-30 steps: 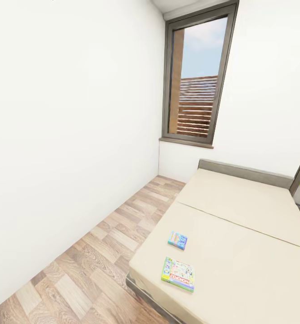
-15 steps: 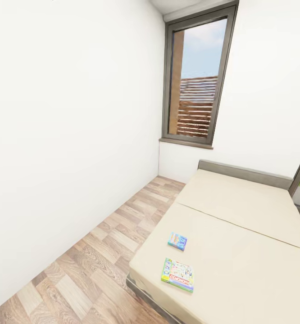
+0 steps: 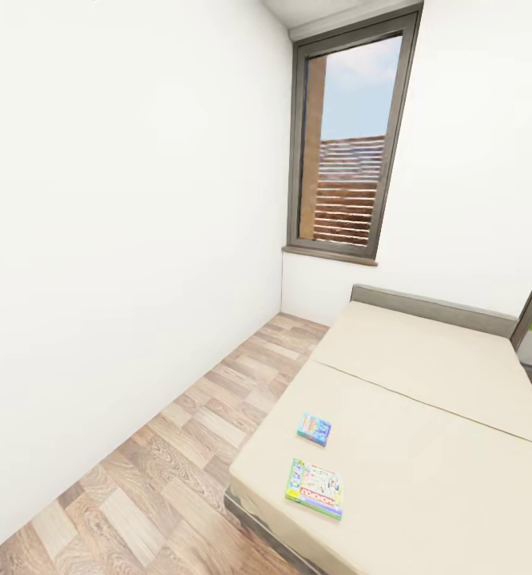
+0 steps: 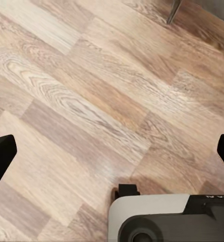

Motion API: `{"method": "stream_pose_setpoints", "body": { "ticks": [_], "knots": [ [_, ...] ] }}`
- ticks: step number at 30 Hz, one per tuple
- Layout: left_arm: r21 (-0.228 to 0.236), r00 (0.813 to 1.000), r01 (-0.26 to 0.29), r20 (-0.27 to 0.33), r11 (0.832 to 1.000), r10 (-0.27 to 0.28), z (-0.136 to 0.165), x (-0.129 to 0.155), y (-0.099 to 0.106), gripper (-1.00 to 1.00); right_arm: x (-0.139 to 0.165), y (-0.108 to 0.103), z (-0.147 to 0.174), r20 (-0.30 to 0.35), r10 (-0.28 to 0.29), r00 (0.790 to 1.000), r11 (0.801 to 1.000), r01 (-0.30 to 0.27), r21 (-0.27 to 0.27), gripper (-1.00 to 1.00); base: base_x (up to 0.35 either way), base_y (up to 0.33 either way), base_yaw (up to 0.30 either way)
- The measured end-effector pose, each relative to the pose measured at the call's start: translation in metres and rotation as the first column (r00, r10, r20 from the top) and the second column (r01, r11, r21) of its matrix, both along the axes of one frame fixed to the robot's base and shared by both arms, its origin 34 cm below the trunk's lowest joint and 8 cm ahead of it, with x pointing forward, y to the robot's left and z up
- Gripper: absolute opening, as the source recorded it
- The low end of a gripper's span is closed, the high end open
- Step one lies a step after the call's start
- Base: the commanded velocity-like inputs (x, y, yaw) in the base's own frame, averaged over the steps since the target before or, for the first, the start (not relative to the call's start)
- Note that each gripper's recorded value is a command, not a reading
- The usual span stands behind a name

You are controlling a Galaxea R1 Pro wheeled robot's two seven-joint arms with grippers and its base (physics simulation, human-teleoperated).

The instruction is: Put all the toys in the child's room - the three board games (two on the bed and one on the table), the two jigsaw puzzles on the table, and the tennis ball on the table - inside the toy box on the table in the child's room.

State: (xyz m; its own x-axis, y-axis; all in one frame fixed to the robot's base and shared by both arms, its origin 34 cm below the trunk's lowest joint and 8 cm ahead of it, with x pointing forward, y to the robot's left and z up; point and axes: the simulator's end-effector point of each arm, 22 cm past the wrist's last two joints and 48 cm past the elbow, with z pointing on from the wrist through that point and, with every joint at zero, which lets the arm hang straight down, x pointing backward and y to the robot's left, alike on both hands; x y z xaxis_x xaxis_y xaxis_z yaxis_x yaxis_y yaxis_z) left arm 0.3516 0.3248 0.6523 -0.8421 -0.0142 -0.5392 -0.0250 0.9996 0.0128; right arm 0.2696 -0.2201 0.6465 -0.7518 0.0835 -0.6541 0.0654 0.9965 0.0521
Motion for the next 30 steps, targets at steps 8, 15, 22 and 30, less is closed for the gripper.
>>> {"method": "stream_pose_setpoints", "body": {
  "ticks": [8,15,22,30],
  "knots": [
    [-0.006,0.999,-0.002,0.047,1.0,0.002,0.028,0.034,0.002,1.0,0.036,0.005,0.022,0.09,-0.006,0.996,1.0,0.006,0.006,1.0,0.0,0.0,0.0],
    [-0.011,0.999,-0.002,0.051,1.0,0.002,0.051,0.058,0.001,1.0,0.109,0.021,0.058,0.182,-0.027,0.983,0.999,0.02,0.037,1.0,0.0,0.0,0.0],
    [-0.018,0.998,-0.003,0.055,1.0,0.004,0.073,0.081,-0.002,1.0,0.136,0.007,0.108,0.161,-0.042,0.986,0.999,0.037,0.035,1.0,0.0,0.0,0.0],
    [-0.034,0.999,-0.013,0.047,0.999,0.015,0.102,0.128,-0.004,1.0,0.153,-0.007,0.177,0.165,-0.055,0.985,0.998,0.05,0.032,1.0,0.0,0.0,0.0]
  ]
}}
